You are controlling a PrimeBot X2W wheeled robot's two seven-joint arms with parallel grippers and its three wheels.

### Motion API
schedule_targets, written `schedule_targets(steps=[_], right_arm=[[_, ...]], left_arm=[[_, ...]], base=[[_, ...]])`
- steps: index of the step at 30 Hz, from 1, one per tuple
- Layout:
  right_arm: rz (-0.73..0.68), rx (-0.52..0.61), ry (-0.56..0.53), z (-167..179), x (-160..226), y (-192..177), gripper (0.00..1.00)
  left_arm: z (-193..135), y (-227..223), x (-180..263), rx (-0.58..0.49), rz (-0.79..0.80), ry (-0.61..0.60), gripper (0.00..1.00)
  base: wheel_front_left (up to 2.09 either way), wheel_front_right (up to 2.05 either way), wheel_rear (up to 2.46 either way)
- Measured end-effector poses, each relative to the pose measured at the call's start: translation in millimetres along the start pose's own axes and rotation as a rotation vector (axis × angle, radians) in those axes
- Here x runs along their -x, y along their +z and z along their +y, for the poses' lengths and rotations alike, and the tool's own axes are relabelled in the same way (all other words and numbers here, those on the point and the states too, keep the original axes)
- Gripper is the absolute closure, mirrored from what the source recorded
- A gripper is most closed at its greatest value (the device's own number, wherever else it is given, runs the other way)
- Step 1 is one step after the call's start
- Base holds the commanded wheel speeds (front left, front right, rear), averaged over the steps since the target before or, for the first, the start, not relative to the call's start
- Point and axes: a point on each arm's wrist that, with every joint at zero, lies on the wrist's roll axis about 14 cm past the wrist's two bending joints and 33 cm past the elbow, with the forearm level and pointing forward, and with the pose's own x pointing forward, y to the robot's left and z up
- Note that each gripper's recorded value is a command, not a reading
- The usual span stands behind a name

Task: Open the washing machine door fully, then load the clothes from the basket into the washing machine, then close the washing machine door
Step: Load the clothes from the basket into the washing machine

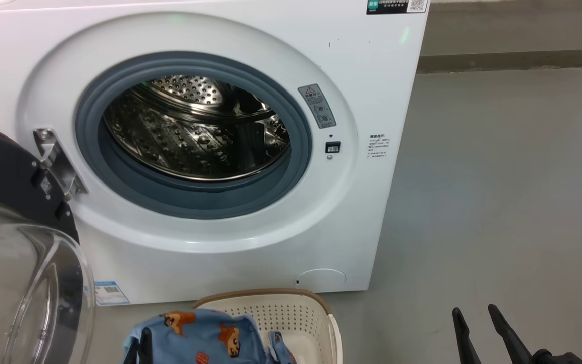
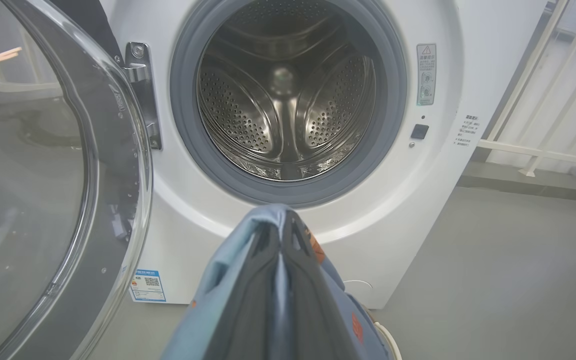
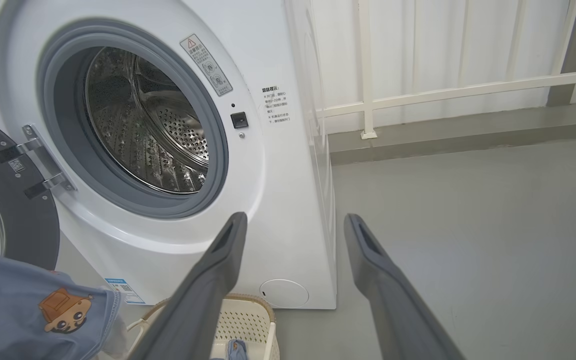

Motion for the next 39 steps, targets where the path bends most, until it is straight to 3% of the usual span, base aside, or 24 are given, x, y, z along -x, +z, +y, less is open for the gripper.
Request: schedule_targets(steps=[10, 23, 39], right_arm=[[0.025, -0.004, -0.023, -6.3, 0.4, -7.3, 0.00], [0.036, -0.062, -0.086, -20.3, -2.5, -12.3, 0.00], [0.074, -0.124, -0.214, -51.7, -12.3, -26.5, 0.00]], left_arm=[[-6.6, 3.6, -12.6, 0.007, -0.011, -0.024, 1.00], [-20.9, 29.7, -81.5, -0.008, -0.116, -0.084, 1.00], [-22.8, 35.6, -230.1, -0.123, -0.205, -0.159, 1.00]], base=[[0.00, 0.00, 0.00], [0.00, 0.00, 0.00], [0.00, 0.00, 0.00]])
